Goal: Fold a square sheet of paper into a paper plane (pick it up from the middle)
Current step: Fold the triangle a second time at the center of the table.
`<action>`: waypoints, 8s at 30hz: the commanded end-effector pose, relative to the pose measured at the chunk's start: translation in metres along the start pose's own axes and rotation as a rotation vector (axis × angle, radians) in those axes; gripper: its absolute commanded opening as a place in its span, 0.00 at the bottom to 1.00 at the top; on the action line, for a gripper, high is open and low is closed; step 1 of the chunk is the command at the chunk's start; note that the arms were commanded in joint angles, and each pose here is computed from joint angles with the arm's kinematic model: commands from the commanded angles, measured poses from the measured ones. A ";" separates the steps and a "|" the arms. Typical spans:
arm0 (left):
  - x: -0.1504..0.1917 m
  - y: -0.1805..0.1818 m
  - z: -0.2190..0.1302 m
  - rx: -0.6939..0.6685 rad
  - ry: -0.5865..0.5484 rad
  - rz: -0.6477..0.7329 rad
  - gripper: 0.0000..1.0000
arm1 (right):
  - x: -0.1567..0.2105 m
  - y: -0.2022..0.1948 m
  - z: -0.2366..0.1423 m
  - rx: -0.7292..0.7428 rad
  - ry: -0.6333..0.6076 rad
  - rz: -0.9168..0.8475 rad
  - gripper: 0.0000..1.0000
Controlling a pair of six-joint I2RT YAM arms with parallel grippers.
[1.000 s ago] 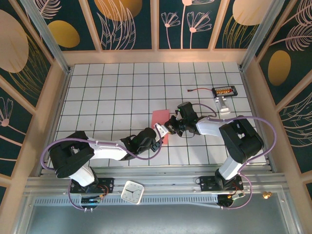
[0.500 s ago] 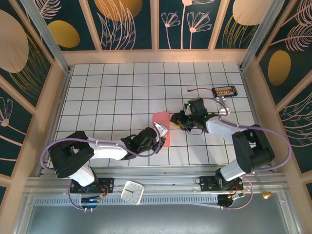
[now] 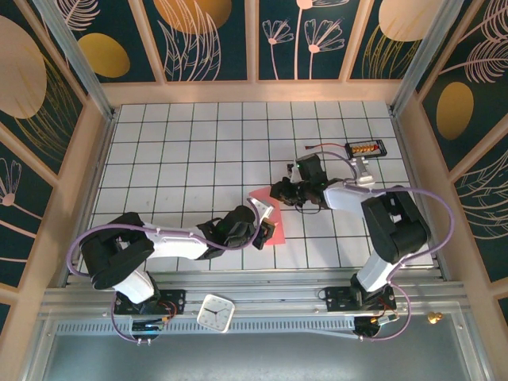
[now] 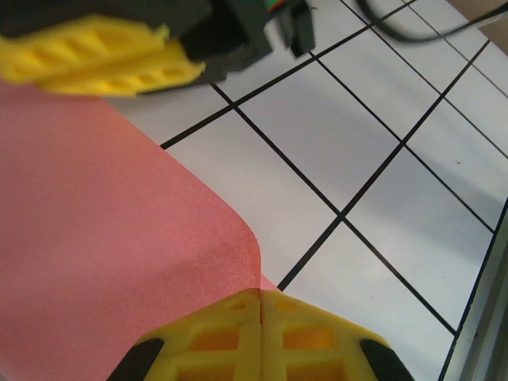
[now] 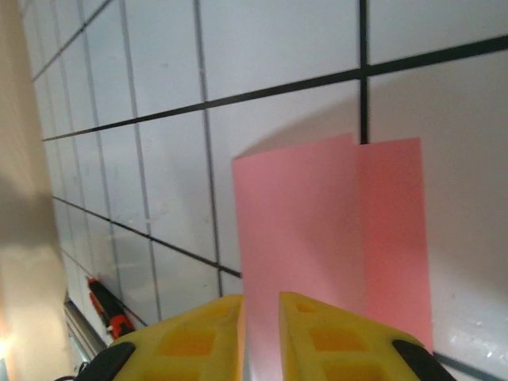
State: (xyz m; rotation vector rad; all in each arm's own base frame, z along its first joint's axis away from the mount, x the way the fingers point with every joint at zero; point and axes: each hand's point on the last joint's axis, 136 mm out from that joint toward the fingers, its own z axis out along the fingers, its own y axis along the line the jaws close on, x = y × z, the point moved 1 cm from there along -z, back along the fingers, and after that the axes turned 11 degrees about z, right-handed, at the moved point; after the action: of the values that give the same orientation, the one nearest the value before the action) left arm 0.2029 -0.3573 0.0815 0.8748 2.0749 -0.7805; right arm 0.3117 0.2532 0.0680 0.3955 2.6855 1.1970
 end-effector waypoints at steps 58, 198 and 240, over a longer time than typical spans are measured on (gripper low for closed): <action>0.036 0.071 0.014 0.044 0.085 -0.207 0.00 | 0.007 -0.048 0.033 0.141 0.062 -0.106 0.18; 0.099 0.089 0.016 -0.055 0.420 -0.255 0.00 | -0.003 0.010 -0.019 0.062 -0.032 -0.177 0.23; 0.102 0.092 0.021 -0.063 0.451 -0.253 0.00 | 0.138 -0.048 0.025 0.036 0.107 -0.043 0.00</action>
State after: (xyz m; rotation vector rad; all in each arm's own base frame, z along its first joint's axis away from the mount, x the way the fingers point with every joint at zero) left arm 0.2583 -0.3211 0.0196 0.7930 2.3972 -0.8490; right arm 0.1855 0.2913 0.0245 0.2405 2.7530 1.2581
